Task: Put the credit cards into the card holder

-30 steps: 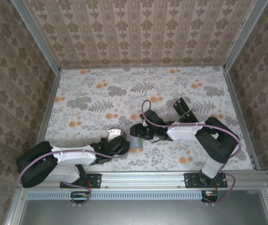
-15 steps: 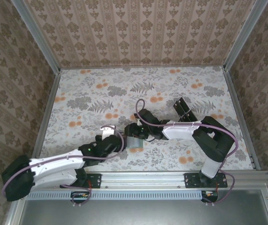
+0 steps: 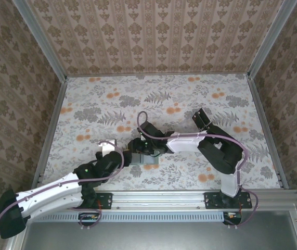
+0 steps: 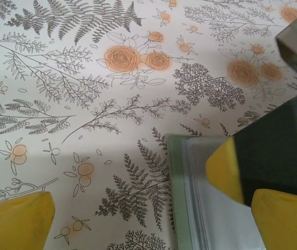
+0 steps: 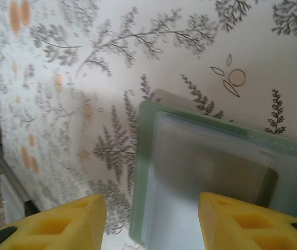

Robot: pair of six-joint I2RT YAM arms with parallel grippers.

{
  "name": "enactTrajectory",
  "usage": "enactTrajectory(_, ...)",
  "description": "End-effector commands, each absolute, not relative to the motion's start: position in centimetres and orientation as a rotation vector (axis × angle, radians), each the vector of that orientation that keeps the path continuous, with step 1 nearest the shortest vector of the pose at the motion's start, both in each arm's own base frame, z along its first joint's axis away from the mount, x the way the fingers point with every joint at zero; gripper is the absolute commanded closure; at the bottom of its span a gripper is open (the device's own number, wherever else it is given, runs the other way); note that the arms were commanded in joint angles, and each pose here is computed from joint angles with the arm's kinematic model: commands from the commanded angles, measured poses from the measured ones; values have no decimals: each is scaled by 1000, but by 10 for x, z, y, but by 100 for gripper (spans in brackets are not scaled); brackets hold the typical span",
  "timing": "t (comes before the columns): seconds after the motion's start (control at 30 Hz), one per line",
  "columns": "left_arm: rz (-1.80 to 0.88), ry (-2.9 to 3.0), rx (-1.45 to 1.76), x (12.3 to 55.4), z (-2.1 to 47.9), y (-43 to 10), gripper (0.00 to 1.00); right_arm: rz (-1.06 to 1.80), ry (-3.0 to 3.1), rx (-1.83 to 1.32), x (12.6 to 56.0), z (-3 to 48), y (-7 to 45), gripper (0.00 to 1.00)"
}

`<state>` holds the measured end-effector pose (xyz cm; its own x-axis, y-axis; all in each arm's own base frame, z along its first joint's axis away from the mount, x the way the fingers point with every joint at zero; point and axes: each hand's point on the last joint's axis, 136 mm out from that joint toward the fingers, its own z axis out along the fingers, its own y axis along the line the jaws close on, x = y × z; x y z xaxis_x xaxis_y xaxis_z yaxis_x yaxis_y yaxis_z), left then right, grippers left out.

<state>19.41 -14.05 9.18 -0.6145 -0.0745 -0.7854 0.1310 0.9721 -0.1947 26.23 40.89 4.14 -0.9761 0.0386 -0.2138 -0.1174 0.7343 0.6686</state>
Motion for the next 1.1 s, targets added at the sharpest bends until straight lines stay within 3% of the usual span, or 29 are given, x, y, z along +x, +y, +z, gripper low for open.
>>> enactTrajectory(0.0,-288,2237,15,192,85,-136,0,1029,2738,-72,264,37,414,49)
enactTrajectory(0.23,-280,2253,2,191,84,-133,0,1107,2641,-168,267,87,414,49)
enactTrajectory(0.4,-298,2251,-3,195,87,-136,0,1032,2564,-193,276,139,374,49)
enactTrajectory(0.77,-291,2307,61,212,87,-151,0,103,2670,-37,280,143,145,49)
enactTrajectory(0.87,-299,2311,60,217,87,-154,0,-115,2696,-19,271,140,103,50)
enactTrajectory(1.07,-301,2326,70,223,87,-159,0,-383,2691,-58,268,139,68,52)
